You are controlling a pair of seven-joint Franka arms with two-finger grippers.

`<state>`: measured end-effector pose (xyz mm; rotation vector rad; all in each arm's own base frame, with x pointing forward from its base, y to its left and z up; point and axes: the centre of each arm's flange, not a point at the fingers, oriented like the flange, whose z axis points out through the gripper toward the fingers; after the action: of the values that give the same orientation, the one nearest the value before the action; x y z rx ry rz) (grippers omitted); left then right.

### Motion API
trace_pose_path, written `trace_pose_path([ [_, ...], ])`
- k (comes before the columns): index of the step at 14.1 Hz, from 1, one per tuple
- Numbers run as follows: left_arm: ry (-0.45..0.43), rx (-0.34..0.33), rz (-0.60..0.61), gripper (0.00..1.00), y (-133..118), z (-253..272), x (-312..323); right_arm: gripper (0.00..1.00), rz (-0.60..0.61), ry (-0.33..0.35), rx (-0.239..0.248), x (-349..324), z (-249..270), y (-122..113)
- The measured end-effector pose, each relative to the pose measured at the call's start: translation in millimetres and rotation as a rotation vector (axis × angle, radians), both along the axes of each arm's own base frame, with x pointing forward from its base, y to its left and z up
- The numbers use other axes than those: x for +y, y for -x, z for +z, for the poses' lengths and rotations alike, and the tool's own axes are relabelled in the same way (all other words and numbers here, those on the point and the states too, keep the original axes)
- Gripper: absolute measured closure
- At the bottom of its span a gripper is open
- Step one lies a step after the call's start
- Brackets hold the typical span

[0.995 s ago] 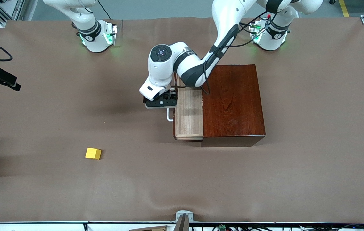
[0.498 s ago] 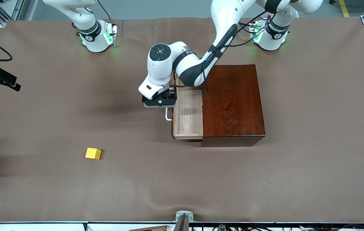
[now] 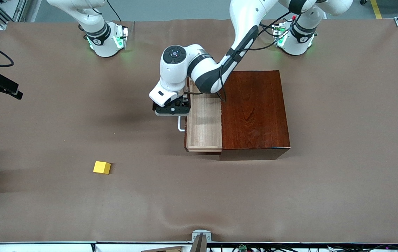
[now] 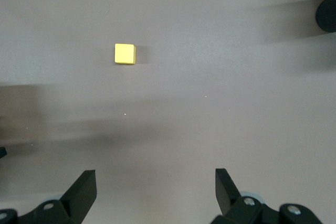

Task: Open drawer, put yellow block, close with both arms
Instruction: 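Pull the drawer handle outward with the left gripper to open the drawer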

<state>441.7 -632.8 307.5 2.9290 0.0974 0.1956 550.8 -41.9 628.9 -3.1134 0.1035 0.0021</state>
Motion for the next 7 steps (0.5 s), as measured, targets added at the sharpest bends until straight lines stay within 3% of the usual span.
trace_pose_path([
  [7,0.044,-0.02,0.017,0.0,1.7,5.8,-6.0,0.0,0.001,0.0,0.0,0.0,0.0,0.0],
])
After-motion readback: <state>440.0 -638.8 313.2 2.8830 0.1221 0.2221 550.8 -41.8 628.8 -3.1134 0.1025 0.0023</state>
